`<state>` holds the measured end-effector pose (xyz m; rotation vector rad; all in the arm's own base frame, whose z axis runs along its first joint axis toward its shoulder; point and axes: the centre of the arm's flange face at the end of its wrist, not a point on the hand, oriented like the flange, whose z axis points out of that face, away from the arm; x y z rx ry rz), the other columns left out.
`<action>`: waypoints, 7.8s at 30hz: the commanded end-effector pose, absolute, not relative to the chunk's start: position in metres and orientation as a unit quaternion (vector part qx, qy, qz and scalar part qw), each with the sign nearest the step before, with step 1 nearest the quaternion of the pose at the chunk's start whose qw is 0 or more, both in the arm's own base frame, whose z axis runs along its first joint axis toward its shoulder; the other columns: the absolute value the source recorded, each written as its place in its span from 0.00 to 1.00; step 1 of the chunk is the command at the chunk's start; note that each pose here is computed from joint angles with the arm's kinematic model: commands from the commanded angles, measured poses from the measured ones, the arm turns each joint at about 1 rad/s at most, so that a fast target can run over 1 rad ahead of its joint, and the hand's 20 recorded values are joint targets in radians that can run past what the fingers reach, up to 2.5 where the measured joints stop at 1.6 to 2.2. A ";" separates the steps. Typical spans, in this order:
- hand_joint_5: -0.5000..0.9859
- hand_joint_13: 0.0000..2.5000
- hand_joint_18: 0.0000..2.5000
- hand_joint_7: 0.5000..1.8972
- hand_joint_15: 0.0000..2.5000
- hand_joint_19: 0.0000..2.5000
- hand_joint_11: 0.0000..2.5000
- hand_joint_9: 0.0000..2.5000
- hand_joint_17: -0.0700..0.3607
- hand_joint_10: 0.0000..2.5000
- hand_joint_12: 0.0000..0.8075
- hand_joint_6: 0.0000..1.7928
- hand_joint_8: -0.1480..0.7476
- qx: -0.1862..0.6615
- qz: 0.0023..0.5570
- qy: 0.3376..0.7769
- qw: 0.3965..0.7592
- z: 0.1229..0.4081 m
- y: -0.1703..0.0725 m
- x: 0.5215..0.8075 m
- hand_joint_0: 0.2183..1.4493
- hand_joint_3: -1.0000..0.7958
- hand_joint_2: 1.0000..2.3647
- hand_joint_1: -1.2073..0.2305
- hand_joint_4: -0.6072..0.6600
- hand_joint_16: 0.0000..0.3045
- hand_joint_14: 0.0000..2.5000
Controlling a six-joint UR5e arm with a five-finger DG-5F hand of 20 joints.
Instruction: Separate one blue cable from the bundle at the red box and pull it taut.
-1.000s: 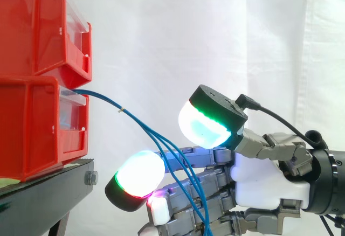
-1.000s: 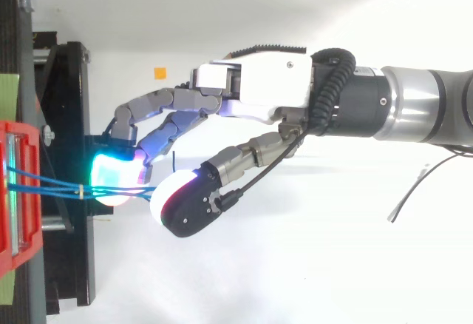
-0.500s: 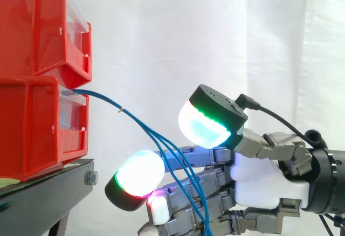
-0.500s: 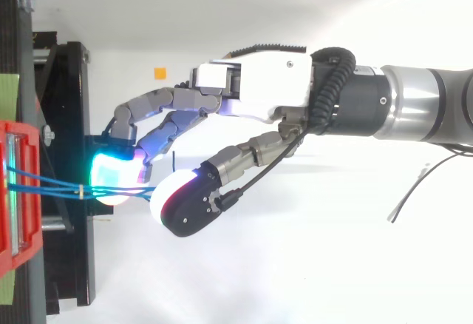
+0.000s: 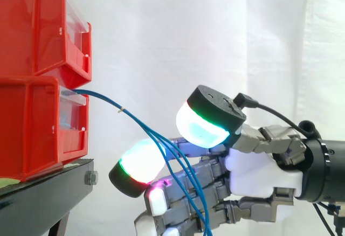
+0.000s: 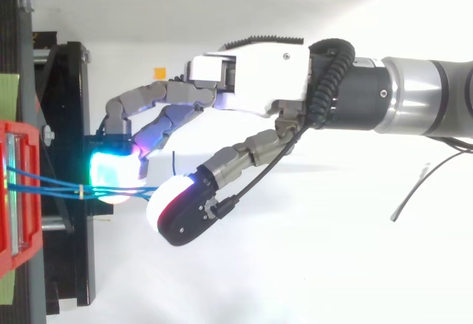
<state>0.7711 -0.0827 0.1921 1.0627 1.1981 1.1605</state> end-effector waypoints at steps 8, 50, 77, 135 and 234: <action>0.22 0.26 0.21 0.49 0.19 0.28 0.32 0.27 0.44 0.01 0.42 0.30 0.45 0.444 0.485 0.511 0.554 0.199 -0.082 0.774 0.25 0.28 0.00 0.35 0.61 0.17 0.01; 0.23 0.29 0.23 0.52 0.21 0.29 0.33 0.29 0.43 0.01 0.41 0.29 0.44 0.440 0.493 0.500 0.560 0.208 -0.060 0.783 0.29 0.33 0.00 0.42 0.60 0.17 0.01; 0.23 0.29 0.23 0.51 0.22 0.29 0.34 0.30 0.43 0.01 0.41 0.30 0.45 0.438 0.508 0.499 0.549 0.198 -0.064 0.796 0.29 0.33 0.00 0.42 0.60 0.17 0.01; 0.22 0.31 0.25 0.42 0.22 0.29 0.35 0.32 0.42 0.01 0.40 0.36 0.44 0.433 0.516 0.502 0.542 0.205 -0.078 0.796 0.33 0.36 0.01 0.40 0.60 0.16 0.01; 0.20 0.34 0.30 0.42 0.24 0.32 0.43 0.37 0.44 0.01 0.42 0.47 0.47 0.429 0.501 0.509 0.553 0.216 -0.089 0.800 0.29 0.30 0.00 0.42 0.62 0.17 0.01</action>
